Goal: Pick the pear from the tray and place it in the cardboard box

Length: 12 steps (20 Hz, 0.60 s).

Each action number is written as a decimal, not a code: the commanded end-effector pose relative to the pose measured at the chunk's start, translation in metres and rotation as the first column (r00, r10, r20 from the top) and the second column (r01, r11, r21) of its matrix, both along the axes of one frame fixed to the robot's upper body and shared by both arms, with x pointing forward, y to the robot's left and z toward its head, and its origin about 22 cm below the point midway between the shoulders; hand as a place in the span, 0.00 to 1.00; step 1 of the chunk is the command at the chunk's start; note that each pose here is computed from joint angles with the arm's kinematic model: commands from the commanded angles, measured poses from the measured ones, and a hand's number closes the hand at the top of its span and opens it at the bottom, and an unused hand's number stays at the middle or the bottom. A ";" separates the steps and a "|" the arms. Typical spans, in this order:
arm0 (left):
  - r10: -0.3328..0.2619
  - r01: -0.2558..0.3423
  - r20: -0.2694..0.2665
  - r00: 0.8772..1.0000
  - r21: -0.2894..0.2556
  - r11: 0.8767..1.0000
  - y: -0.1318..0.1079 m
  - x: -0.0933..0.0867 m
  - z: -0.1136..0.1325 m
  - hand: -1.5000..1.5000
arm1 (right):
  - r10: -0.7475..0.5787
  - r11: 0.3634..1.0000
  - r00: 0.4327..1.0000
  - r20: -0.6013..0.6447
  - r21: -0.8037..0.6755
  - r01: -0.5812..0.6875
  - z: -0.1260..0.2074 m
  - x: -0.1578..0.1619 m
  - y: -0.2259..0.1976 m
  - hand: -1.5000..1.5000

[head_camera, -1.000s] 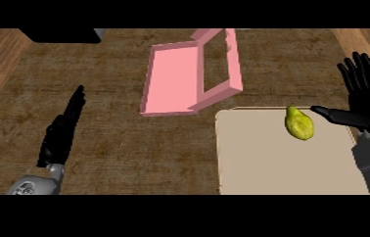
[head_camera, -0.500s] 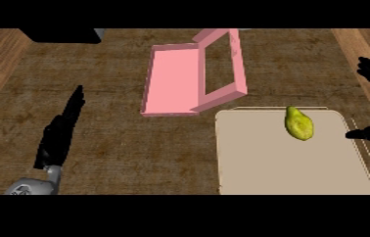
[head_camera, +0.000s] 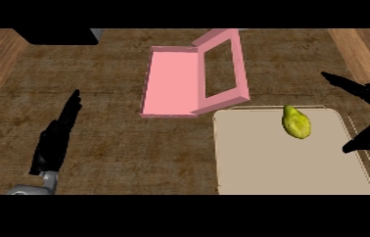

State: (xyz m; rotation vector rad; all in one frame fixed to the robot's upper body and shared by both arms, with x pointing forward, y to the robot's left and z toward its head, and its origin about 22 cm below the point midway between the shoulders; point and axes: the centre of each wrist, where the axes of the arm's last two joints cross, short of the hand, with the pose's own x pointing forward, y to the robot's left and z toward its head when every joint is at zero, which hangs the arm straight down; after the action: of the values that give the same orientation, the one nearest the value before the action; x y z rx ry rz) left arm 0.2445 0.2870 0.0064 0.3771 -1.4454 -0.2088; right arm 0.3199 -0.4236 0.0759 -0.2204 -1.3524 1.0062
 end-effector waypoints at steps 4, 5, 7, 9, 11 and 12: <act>0.009 -0.009 0.012 1.000 0.007 1.000 0.011 -0.005 -0.009 0.50 | -0.023 0.998 0.998 -0.054 -0.068 0.019 -0.002 0.003 0.035 0.00; 0.002 -0.001 0.007 1.000 -0.014 1.000 -0.014 -0.017 0.001 0.50 | -0.041 0.996 0.997 -0.066 -0.082 0.035 -0.007 0.009 0.035 0.00; 0.006 -0.006 -0.011 1.000 -0.001 1.000 0.005 0.003 0.014 0.50 | -0.043 0.996 0.998 -0.046 -0.078 0.040 -0.032 0.002 0.044 0.00; 0.012 -0.012 -0.007 1.000 -0.018 1.000 -0.003 -0.011 0.002 0.50 | -0.049 0.993 0.997 -0.055 -0.112 0.043 -0.018 -0.006 0.045 0.00; -0.006 0.006 -0.016 1.000 -0.006 1.000 -0.011 0.021 0.004 0.50 | -0.051 0.990 0.994 -0.096 -0.136 0.037 -0.037 0.011 0.057 0.00; 0.017 -0.017 -0.007 1.000 -0.003 1.000 -0.006 -0.002 0.001 0.50 | -0.059 0.989 0.993 -0.098 -0.141 0.045 -0.012 0.009 0.039 0.00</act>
State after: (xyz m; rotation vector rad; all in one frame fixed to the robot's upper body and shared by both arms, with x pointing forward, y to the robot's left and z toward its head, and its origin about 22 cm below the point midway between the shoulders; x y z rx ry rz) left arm 0.2450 0.2811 0.0059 0.3778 -1.4395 -0.2015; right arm 0.3246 -0.3825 0.0540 -0.2850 -1.2189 1.0448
